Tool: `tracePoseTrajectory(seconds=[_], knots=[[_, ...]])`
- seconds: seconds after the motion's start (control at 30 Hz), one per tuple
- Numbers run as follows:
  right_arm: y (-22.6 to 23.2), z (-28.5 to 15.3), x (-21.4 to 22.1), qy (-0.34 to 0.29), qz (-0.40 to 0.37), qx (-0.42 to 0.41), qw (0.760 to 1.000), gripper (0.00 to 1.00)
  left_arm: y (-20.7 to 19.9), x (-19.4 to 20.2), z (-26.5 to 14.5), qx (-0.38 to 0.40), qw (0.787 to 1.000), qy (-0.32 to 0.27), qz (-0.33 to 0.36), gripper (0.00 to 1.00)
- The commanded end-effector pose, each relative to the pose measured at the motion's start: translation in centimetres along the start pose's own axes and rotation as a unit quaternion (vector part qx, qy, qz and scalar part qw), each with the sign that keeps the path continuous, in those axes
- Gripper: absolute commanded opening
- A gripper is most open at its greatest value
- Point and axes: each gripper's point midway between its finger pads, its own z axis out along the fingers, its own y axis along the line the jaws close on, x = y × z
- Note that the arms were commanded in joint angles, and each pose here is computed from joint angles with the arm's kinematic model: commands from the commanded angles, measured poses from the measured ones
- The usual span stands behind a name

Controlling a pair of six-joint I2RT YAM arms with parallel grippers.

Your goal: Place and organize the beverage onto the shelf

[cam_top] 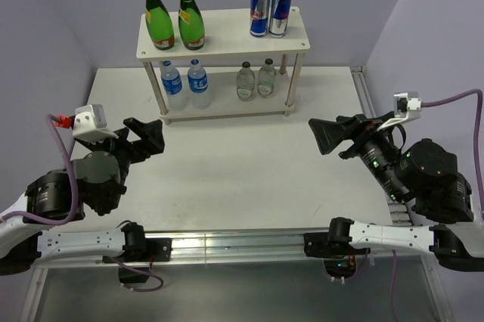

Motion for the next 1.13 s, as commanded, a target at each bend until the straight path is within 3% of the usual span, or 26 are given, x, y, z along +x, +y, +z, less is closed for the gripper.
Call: tracePoseTrajectory(seconds=[0.0,1.1], knots=[[0.52,0.07,0.73,0.017,-0.018,-0.014,1.0,1.0,-0.46,0.08,0.01,0.005,1.0,0.003,0.009,0.99],[0.3,0.42,1.44,0.013,-0.041,-0.015,0.999,1.0,-0.76,0.61,0.33,0.002,1.0,-0.003,0.022,0.99]])
